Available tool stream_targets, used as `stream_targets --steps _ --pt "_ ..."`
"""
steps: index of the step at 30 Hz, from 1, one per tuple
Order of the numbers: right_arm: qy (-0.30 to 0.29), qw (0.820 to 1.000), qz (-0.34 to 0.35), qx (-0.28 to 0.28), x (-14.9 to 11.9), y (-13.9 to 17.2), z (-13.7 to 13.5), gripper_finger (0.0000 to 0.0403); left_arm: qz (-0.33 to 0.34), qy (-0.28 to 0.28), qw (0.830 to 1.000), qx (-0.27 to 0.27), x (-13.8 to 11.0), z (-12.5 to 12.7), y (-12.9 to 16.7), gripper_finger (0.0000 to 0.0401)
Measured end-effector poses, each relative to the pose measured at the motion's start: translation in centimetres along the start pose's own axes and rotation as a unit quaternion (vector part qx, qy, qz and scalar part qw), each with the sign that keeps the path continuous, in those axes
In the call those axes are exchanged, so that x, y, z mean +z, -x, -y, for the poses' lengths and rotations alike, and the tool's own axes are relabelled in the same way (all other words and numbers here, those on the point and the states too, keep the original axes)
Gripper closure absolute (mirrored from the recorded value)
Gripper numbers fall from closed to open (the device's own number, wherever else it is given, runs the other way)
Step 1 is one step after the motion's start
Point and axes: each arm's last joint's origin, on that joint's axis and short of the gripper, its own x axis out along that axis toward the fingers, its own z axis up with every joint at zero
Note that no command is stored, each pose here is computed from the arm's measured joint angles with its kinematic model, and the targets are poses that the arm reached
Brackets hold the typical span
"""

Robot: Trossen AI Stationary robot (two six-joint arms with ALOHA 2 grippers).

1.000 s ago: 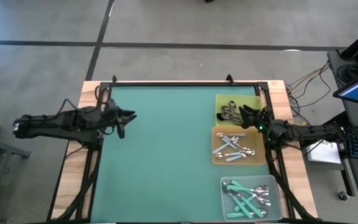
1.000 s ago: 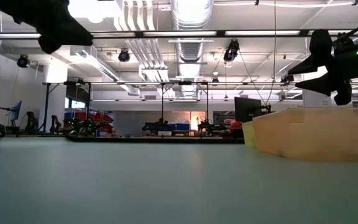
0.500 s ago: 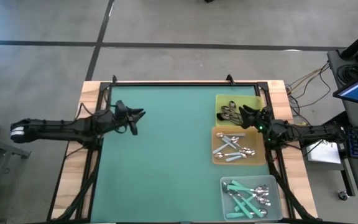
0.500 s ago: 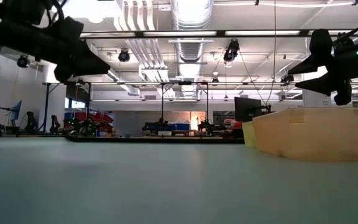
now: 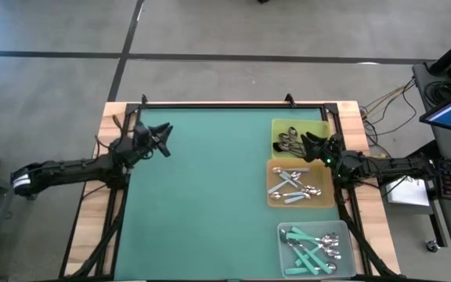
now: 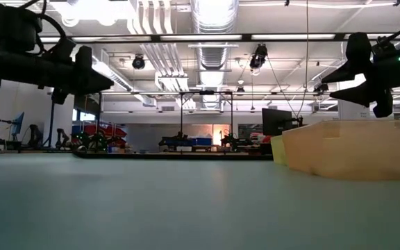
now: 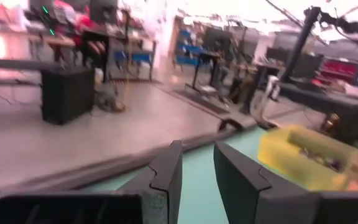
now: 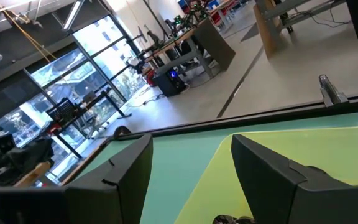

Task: Sort silverware by color (type)
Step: Return to Home Position

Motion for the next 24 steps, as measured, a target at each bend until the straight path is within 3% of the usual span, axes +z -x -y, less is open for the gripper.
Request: stream_targets --steps 4,11,24 --pt "0.000 1.000 0.000 0.000 0.0 0.0 0.0 0.0193 0.025 0.009 0.999 0.028 0.6 -0.8 -0.2 0.0326" --pt "0.000 1.000 0.000 0.000 0.0 0.0 0.0 0.0193 0.049 0.140 0.988 0.046 0.9 -1.4 -0.3 0.0326" --pt "0.000 1.000 0.000 0.000 0.0 0.0 0.0 0.0193 0.045 0.104 0.992 0.061 1.3 -1.3 -0.4 0.0326"
